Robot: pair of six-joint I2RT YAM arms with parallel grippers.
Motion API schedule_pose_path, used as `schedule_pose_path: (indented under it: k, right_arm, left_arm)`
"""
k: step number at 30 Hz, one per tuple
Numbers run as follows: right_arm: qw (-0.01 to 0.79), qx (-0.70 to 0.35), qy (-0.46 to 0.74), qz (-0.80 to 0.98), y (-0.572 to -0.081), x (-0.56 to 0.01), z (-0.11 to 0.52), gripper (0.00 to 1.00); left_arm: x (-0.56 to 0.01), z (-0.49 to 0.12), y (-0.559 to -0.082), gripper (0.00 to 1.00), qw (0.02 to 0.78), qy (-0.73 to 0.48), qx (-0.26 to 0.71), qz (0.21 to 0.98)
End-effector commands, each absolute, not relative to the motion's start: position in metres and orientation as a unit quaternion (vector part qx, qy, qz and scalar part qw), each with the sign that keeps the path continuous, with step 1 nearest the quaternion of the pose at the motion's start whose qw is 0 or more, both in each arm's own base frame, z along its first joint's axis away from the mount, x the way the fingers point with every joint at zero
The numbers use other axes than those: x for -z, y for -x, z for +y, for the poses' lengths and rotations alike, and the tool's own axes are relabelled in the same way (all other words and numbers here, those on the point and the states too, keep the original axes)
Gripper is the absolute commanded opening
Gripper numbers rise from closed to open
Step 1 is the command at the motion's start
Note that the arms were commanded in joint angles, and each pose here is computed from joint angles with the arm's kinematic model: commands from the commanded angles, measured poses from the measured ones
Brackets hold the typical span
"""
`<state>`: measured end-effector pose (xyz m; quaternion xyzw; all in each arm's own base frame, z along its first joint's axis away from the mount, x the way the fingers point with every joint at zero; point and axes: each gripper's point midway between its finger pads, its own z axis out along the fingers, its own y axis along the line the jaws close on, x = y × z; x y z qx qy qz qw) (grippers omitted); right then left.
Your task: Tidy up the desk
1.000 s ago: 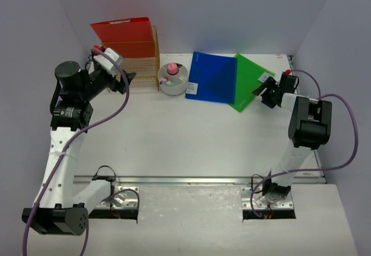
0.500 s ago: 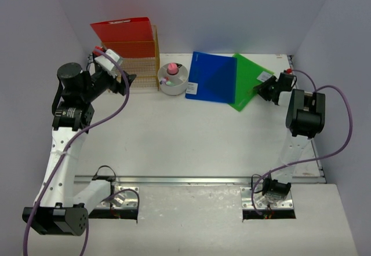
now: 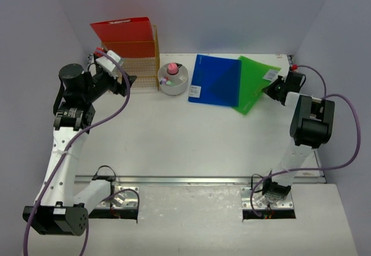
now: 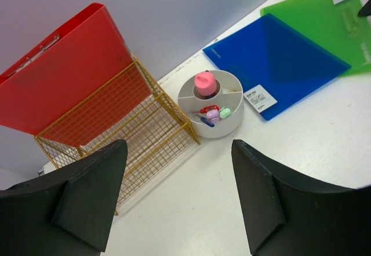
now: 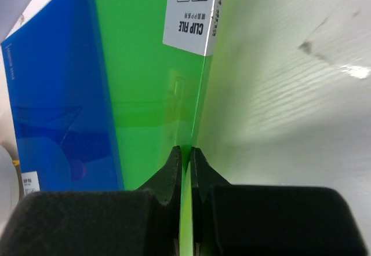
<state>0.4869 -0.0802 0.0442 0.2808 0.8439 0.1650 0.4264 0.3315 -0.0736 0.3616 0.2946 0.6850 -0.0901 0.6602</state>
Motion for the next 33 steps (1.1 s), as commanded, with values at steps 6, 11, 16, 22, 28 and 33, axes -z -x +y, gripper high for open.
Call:
schedule_pose_path:
  k: [6, 11, 16, 22, 28, 33]
  right_arm:
    - [0.547, -0.106, -0.08, 0.827, -0.463, -0.171, -0.089, 0.0]
    - [0.587, -0.112, -0.01, 0.802, -0.445, -0.219, -0.07, 0.0]
    - [0.615, -0.132, 0.072, 0.774, -0.428, -0.251, -0.045, 0.0]
    - [0.622, -0.163, 0.165, 0.748, -0.4, -0.264, -0.004, 0.0]
    - [0.544, -0.19, 0.083, 0.813, -0.389, -0.224, -0.006, 0.16]
    - [0.451, -0.16, -0.015, 0.878, -0.373, -0.162, -0.036, 0.54]
  left_arm:
    - [-0.36, -0.087, -0.333, 0.69, 0.671, -0.301, 0.127, 0.665]
    - [-0.347, -0.102, -0.33, 0.67, 0.658, -0.321, 0.153, 0.664]
    - [-0.336, -0.13, -0.327, 0.66, 0.637, -0.337, 0.192, 0.666]
    - [-0.327, -0.18, -0.322, 0.66, 0.597, -0.316, 0.289, 0.678]
    - [-0.301, -0.224, -0.313, 0.65, 0.545, -0.295, 0.333, 0.711]
    - [-0.28, -0.227, -0.317, 0.66, 0.536, -0.286, 0.299, 0.735]
